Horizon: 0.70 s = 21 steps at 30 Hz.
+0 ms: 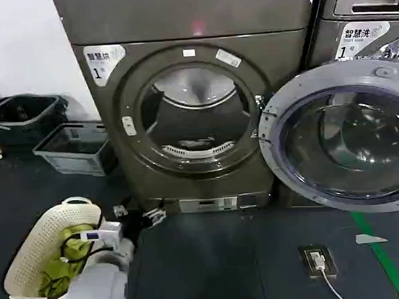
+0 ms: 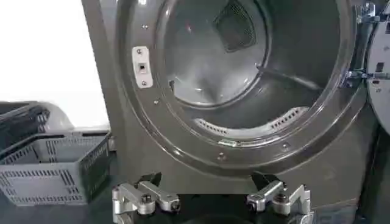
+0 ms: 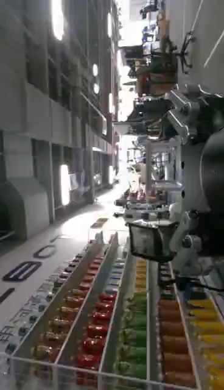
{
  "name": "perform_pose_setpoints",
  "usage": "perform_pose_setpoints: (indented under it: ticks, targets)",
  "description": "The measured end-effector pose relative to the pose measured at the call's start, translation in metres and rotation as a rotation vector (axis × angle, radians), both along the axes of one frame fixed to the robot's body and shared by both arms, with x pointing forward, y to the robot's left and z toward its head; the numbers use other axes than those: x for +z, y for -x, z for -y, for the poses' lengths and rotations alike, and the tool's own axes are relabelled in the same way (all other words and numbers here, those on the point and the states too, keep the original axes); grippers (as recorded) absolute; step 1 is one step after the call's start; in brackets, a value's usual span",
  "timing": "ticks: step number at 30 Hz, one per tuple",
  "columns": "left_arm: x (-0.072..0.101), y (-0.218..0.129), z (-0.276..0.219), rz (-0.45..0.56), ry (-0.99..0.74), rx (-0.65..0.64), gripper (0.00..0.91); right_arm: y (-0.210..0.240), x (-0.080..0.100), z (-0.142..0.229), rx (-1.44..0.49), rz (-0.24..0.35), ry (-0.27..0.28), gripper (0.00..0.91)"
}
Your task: Grasp the clothes from the dryer.
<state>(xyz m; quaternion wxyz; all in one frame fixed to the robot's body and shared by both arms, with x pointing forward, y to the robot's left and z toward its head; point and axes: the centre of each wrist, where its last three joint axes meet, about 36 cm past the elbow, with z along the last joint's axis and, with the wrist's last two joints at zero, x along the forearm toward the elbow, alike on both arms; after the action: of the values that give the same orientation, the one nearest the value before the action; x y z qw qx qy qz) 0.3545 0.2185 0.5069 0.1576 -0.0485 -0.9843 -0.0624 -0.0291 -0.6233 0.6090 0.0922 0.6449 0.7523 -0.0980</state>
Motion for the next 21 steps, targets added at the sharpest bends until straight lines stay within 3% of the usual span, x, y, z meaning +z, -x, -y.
perform_pose_setpoints:
  ticks: [6, 21]
  targets:
    - [0.0010, 0.0007, -0.0001, 0.003, 0.002, 0.000, 0.907, -0.0018, -0.0046, 0.0026, -0.011, -0.001, 0.024, 0.907]
    - [-0.0009, -0.0016, 0.0007, -0.002, 0.004, -0.002, 0.907, -0.0033, -0.0102, 0.0058, -0.041, 0.007, 0.023, 0.907]
